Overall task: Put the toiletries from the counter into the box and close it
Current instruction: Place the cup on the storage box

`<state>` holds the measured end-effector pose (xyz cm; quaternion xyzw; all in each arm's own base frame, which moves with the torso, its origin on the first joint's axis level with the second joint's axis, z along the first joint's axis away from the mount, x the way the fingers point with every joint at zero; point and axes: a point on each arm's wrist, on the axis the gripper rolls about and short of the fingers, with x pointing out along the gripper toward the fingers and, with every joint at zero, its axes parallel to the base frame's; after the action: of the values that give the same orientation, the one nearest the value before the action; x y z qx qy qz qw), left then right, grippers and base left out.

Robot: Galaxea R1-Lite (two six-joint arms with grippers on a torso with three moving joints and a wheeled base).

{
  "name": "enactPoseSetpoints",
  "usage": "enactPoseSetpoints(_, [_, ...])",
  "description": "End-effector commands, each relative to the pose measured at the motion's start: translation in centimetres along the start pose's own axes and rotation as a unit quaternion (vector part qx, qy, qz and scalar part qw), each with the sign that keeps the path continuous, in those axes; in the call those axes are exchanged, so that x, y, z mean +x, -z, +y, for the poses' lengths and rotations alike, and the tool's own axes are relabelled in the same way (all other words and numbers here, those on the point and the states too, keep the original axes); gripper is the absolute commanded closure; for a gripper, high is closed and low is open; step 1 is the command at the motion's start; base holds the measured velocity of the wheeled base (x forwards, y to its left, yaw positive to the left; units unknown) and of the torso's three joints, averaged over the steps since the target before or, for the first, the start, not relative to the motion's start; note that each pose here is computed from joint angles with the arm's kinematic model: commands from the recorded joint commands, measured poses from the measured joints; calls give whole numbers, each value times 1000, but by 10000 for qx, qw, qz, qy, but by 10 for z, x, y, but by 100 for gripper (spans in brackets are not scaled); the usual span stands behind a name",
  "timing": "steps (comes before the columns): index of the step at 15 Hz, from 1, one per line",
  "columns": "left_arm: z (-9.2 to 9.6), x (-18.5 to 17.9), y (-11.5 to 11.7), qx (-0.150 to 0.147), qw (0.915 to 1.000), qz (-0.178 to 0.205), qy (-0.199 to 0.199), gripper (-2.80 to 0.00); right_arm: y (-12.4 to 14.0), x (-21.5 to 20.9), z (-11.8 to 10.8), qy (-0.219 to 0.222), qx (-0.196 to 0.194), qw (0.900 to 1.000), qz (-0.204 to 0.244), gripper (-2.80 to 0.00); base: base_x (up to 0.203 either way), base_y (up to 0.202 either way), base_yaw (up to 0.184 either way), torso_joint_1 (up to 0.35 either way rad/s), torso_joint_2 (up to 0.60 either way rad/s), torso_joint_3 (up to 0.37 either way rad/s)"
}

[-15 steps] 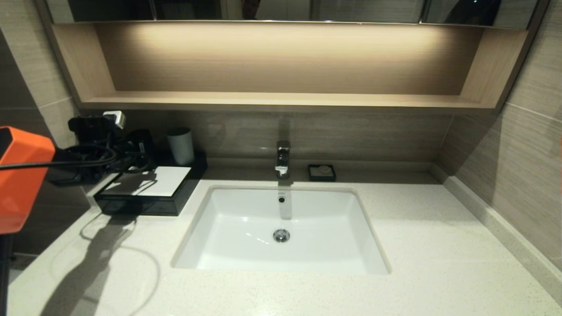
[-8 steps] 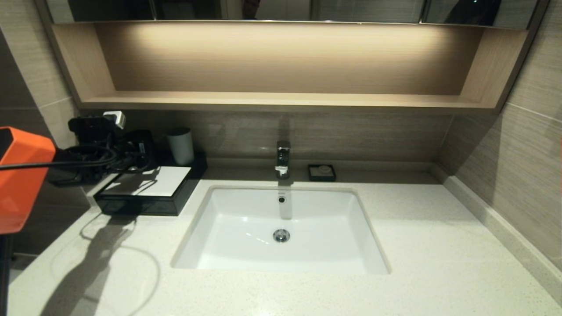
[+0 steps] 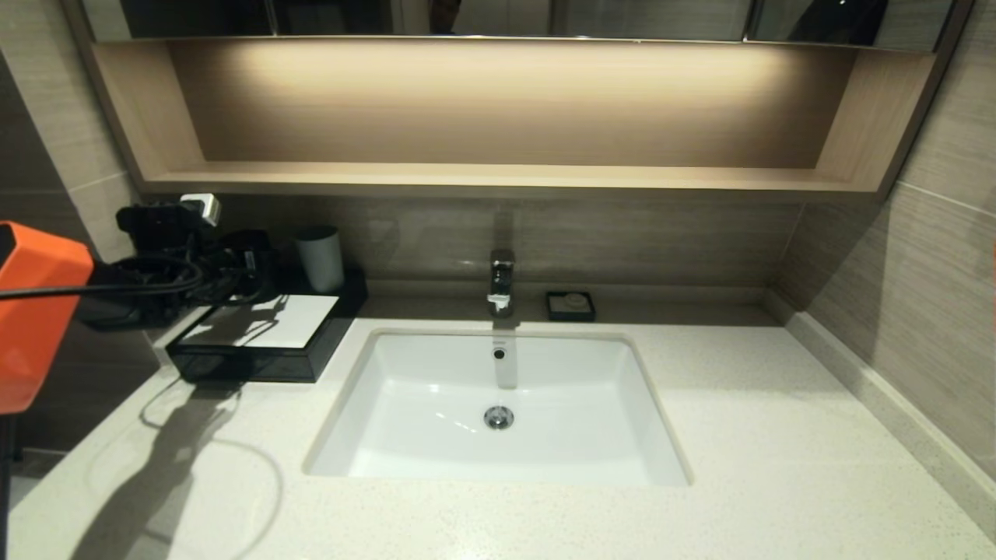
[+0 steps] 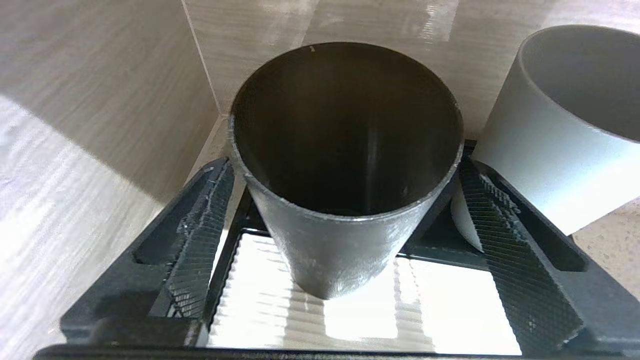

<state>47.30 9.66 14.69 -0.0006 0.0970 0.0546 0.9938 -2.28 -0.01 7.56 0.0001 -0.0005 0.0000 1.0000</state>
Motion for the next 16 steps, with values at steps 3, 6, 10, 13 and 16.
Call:
enactPoseSetpoints(3, [-1,-18,-7,-11,10000,30,-3,-280,0,0,0,0,-1,10000,5,0,0,0,0,0,0,0])
enactPoseSetpoints(6, [-3,-35,-5,-30,9998,194,7,-280,0,0,0,0,-1,10000,-2,0,0,0,0,0,0,0])
enactPoseSetpoints(10, [-5,-48,0,-68,9993,376,26,-280,0,0,0,0,-1,10000,5,0,0,0,0,0,0,0])
enactPoseSetpoints(13, [-4,-48,3,-81,9991,421,15,0,0,0,0,0,-1,10000,-2,0,0,0,0,0,0,0])
enactPoseSetpoints(16, [-4,-46,10,-78,9986,524,16,0,0,0,0,0,-1,10000,5,0,0,0,0,0,0,0])
